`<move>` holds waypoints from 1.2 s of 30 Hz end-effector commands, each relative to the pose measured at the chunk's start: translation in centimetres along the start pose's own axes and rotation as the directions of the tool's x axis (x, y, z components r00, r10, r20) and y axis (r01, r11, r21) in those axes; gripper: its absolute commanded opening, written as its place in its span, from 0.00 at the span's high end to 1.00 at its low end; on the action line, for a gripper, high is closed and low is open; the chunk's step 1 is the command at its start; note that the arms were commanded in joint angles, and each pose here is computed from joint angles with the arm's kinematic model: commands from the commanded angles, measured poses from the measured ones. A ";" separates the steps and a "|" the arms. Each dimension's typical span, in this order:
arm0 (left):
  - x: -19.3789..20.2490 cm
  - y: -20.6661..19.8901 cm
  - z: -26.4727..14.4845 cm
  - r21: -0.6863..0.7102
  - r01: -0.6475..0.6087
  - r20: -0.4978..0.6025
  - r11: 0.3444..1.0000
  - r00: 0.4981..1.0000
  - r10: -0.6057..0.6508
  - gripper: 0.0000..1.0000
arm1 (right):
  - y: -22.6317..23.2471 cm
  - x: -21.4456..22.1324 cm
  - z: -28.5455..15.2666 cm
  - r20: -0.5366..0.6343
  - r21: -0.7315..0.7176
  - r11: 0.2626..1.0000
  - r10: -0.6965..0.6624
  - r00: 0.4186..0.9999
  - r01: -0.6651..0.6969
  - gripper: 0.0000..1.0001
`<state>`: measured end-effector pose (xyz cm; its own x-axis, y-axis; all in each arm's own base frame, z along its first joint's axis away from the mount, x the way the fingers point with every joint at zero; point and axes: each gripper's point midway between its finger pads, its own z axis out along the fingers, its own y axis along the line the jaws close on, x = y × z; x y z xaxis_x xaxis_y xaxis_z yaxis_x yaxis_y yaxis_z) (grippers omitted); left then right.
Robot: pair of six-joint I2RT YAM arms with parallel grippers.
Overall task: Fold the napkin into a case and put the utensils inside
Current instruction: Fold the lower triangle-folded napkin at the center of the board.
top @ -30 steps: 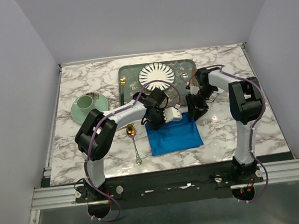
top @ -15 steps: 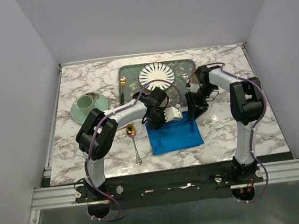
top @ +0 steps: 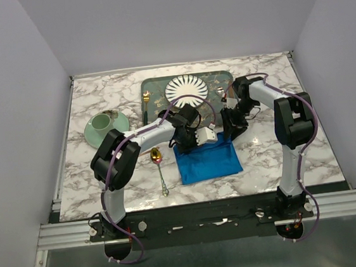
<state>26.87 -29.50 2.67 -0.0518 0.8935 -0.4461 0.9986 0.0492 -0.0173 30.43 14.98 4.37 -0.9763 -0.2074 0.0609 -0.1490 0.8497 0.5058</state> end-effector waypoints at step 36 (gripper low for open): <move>-2.4 -0.3 -5.4 -0.034 0.058 0.099 0.998 0.994 -0.054 1.00 | 4.9 0.8 -3.7 0.090 -0.176 0.977 -0.102 0.991 0.116 0.99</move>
<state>27.26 -28.69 5.87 -0.0923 0.8715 -0.4816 0.9943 0.1065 0.0023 30.52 16.97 8.65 -0.9708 -0.2329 -0.0575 -0.2175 0.7537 0.6202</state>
